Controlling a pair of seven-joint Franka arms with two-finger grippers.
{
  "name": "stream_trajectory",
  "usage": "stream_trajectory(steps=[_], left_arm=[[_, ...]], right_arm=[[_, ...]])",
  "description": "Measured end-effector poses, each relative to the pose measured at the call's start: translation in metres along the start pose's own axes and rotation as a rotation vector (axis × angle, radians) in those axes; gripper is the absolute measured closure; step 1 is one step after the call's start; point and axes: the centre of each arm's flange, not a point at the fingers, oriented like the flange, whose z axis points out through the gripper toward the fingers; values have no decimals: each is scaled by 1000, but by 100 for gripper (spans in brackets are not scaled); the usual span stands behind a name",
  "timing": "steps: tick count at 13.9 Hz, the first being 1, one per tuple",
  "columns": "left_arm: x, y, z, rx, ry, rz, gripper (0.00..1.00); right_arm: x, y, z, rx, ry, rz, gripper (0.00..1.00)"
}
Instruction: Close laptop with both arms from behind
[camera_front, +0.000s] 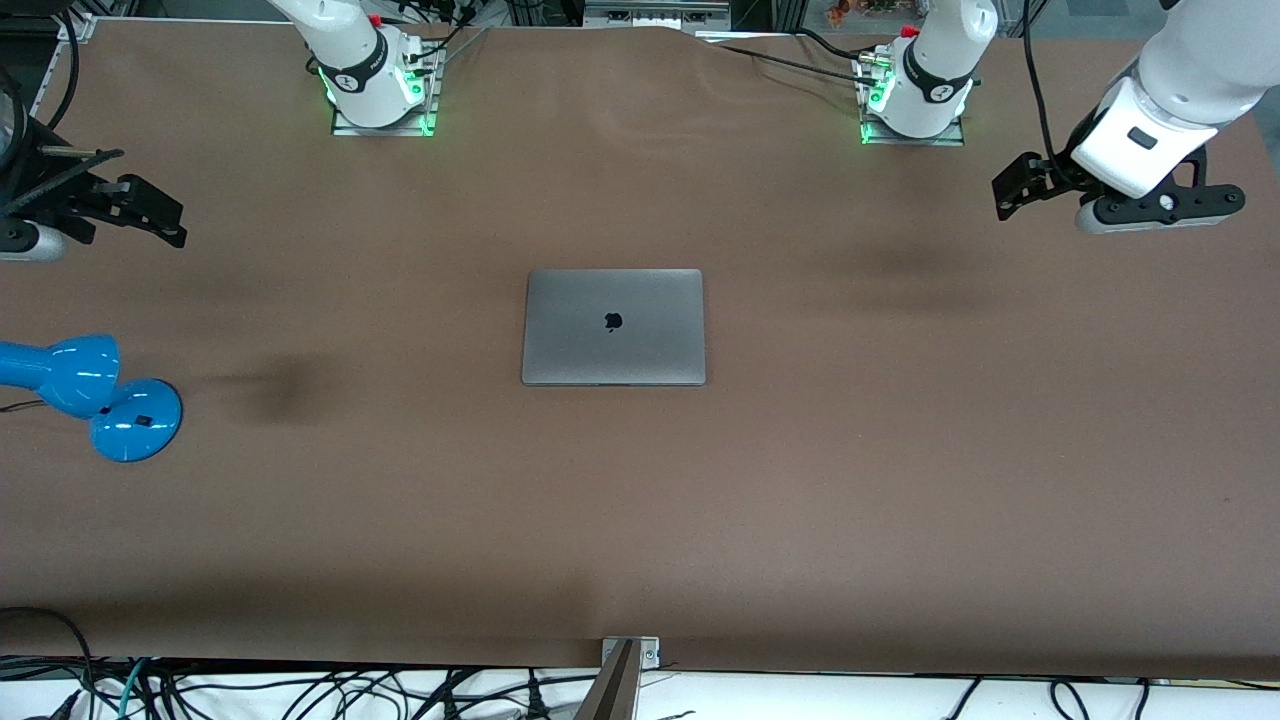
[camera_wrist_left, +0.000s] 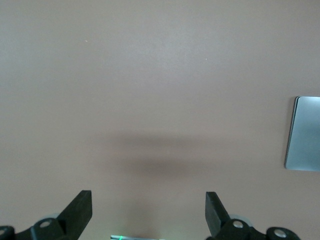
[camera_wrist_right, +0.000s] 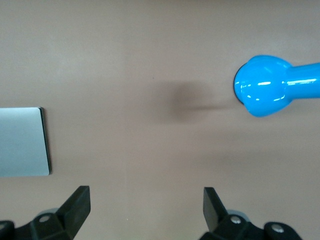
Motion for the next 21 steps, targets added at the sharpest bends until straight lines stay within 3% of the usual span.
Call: stream_trajectory(steps=[4, 7, 21], left_arm=[[-3, -31, -20, -18, 39, 107, 0], [-7, -28, -35, 12, 41, 127, 0], [11, -10, -23, 37, -6, 164, 0]], right_arm=[[-5, -1, -3, 0, -10, -2, 0], [-7, -2, -5, 5, -8, -2, 0], [-9, -14, -2, 6, -21, -23, 0]])
